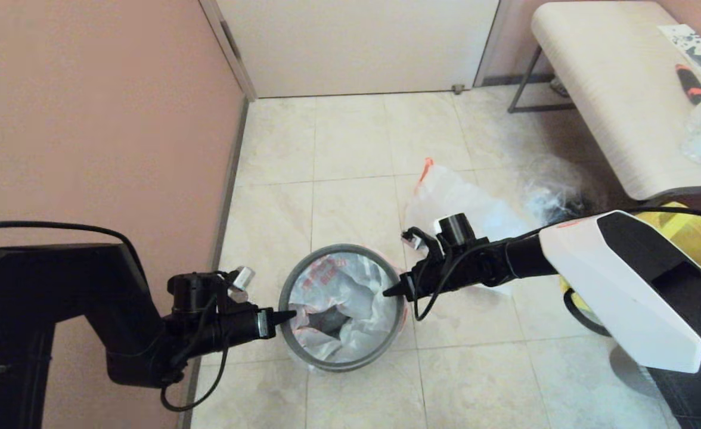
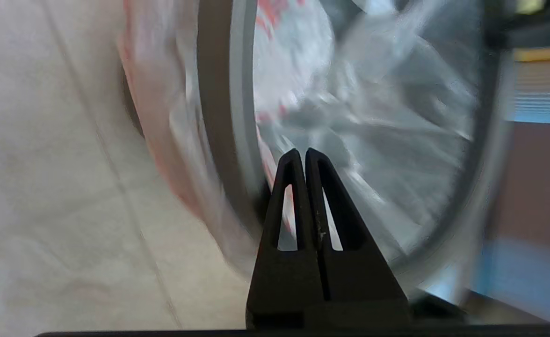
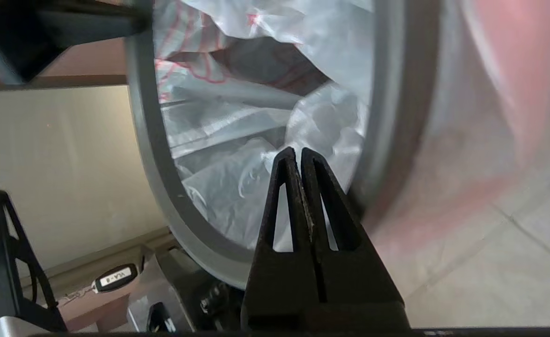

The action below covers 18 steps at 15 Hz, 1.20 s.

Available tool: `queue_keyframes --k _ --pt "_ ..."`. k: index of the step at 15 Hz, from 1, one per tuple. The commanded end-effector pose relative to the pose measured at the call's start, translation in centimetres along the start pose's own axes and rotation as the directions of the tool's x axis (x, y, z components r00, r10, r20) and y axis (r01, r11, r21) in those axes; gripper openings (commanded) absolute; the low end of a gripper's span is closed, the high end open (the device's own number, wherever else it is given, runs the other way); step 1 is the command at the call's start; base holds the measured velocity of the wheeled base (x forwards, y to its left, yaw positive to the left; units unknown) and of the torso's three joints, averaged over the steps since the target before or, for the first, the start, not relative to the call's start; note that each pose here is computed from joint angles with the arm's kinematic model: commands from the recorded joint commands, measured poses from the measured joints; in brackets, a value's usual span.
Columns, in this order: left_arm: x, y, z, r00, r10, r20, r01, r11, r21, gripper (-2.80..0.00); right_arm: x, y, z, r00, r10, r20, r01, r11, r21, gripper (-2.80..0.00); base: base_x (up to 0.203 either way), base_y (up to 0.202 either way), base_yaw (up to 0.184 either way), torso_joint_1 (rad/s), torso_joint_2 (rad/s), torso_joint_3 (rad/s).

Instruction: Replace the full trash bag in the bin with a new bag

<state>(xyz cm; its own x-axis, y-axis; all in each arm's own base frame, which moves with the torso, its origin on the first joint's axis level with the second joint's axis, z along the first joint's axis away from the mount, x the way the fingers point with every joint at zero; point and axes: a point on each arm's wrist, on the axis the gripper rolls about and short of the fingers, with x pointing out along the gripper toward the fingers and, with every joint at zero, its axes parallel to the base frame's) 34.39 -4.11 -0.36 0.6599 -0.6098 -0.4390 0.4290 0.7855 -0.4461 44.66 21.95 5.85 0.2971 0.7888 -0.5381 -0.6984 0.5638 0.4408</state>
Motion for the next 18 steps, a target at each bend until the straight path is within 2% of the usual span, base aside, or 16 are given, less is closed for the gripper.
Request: queue_keyframes --k 1,5,8,10,12,13,14,15,17,18 --pt "1.8 0.9 -1.1 0.996 0.086 -0.021 -0.085 0.996 0.023 -2.80 1.6 -2.2 -1.4 1.000 -0.004 -0.022 0.004 1.000 0.029 -2.80 0.000 0.000 0.000 0.000 0.00 0.000" --pt "2.2 0.6 -1.5 0.993 0.110 -0.031 -0.108 0.993 0.049 -2.80 2.8 -3.2 -1.7 1.000 -0.006 -0.021 0.006 0.999 0.031 -2.80 0.000 0.000 0.000 0.000 0.00 0.000" --pt "2.1 0.5 -1.4 0.994 0.109 -0.025 -0.107 0.993 0.052 -2.80 2.3 -3.0 -1.2 1.000 -0.014 -0.011 0.014 1.000 0.027 -2.80 0.000 0.000 0.000 0.000 0.00 0.000" --pt "1.7 -0.1 -0.6 0.995 0.096 0.011 -0.096 0.993 0.067 -2.80 0.0 -0.3 1.3 1.000 -0.004 0.021 0.004 1.000 -0.007 -2.80 0.000 0.000 0.000 0.000 0.00 0.000" --pt "0.1 -2.2 1.4 0.992 0.061 0.108 -0.073 0.991 0.112 -2.80 -3.6 4.0 4.1 0.999 0.005 0.049 -0.003 0.999 -0.048 -2.80 0.000 0.000 0.000 0.000 0.00 0.000" --pt "-1.2 -3.7 2.7 0.983 0.045 0.177 -0.070 0.988 0.140 -2.80 -5.9 6.3 5.3 0.998 -0.018 0.065 0.022 0.998 -0.065 -2.80 0.000 0.000 0.000 0.000 0.00 0.000" --pt "-2.8 -5.3 4.1 0.967 0.037 0.251 -0.081 0.982 0.168 -2.80 -8.0 7.9 5.9 0.993 -0.086 0.083 0.092 0.993 -0.069 -2.80 0.000 0.000 0.000 0.000 0.00 0.000" --pt "-4.8 -7.1 5.3 0.945 0.031 0.325 -0.099 0.976 0.194 -2.80 -10.3 9.0 6.0 0.974 -0.204 0.102 0.211 0.976 -0.055 -2.80 0.000 0.000 0.000 0.000 0.00 0.000" --pt "-9.4 -10.9 7.4 0.885 -0.002 0.466 -0.126 0.962 0.244 -2.80 -15.4 10.9 5.6 0.900 -0.411 0.144 0.417 0.909 -0.019 -2.80 0.000 0.000 0.000 0.000 0.00 0.000" --pt "-12.2 -13.1 8.4 0.842 -0.027 0.539 -0.141 0.953 0.267 -2.80 -18.5 12.2 5.2 0.856 -0.485 0.180 0.492 0.870 0.003 -2.80 0.000 0.000 0.000 0.000 0.00 0.000"
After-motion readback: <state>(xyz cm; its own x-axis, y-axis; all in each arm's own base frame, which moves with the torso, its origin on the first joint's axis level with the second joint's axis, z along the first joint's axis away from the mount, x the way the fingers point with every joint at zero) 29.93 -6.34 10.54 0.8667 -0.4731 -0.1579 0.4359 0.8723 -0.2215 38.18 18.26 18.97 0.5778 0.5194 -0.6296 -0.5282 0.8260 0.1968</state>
